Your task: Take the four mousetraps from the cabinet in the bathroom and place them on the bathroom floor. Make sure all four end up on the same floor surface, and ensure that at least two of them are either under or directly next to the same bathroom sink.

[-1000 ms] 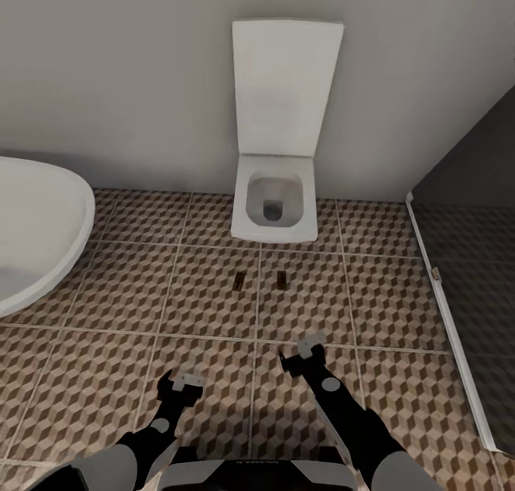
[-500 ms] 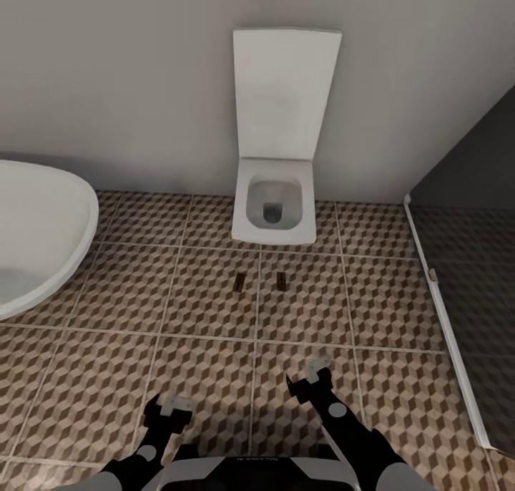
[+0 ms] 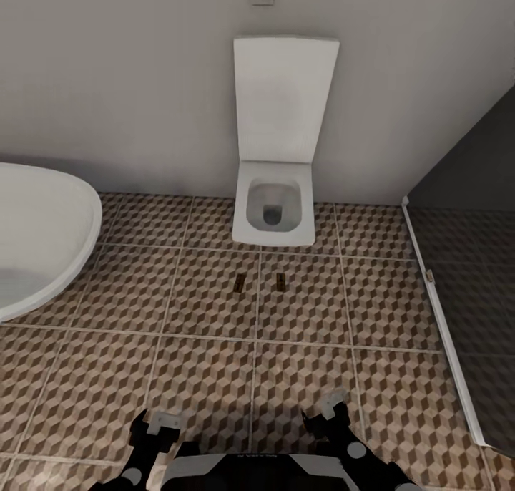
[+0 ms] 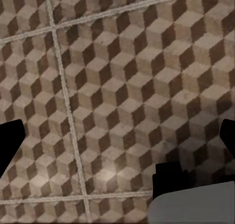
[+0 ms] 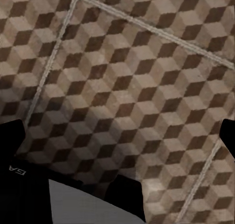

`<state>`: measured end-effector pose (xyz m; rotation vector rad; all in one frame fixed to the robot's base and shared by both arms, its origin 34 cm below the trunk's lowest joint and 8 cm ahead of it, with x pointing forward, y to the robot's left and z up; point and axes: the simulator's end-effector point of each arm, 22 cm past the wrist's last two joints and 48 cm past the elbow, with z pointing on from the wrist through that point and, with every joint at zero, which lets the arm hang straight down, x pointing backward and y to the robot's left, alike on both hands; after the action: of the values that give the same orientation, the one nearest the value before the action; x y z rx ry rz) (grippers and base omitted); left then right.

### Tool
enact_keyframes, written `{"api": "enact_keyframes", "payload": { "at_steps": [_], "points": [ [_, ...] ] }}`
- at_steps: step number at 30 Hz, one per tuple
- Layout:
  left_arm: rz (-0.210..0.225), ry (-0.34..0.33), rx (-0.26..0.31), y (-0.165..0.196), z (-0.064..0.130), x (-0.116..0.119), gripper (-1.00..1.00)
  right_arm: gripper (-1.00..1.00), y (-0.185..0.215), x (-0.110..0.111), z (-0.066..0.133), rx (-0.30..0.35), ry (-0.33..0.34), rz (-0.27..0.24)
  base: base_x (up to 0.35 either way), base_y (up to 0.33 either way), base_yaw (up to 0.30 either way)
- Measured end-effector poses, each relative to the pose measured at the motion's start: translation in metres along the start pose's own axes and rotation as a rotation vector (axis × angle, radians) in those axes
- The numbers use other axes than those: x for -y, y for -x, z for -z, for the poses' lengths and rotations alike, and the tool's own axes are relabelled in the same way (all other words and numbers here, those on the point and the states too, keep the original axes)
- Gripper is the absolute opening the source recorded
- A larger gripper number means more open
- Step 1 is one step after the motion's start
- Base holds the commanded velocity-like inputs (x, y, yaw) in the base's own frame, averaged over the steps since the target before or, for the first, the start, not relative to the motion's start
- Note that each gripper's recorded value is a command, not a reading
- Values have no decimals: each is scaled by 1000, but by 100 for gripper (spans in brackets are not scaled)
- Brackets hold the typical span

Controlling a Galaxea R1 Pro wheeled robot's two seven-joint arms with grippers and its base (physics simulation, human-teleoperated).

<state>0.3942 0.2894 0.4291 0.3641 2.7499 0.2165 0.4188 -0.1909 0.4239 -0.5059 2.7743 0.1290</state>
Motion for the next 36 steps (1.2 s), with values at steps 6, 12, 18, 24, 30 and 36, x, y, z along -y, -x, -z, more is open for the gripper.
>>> {"api": "enact_keyframes", "payload": {
  "at_steps": [6,12,18,24,30,36],
  "points": [
    [-7,6,-16,-15,15,-5,100,100,-23,-1,16,-1,2,-1,0,0,0],
    [-11,2,-36,-31,32,-4,100,100,-43,-2,31,-31,3,-1,0,0,0],
    [-16,-2,-62,-56,54,-3,100,100,-57,4,45,-38,-4,1,0,0,0],
    [-21,-9,-89,-74,73,-1,100,100,-57,11,55,-21,-13,1,0,0,0],
    [-17,-12,-85,-82,89,0,100,100,-58,14,64,-16,-21,-5,0,0,0],
    [-18,-11,-87,-87,100,-1,100,100,-58,19,72,-18,-42,-41,0,0,0]
  ]
}}
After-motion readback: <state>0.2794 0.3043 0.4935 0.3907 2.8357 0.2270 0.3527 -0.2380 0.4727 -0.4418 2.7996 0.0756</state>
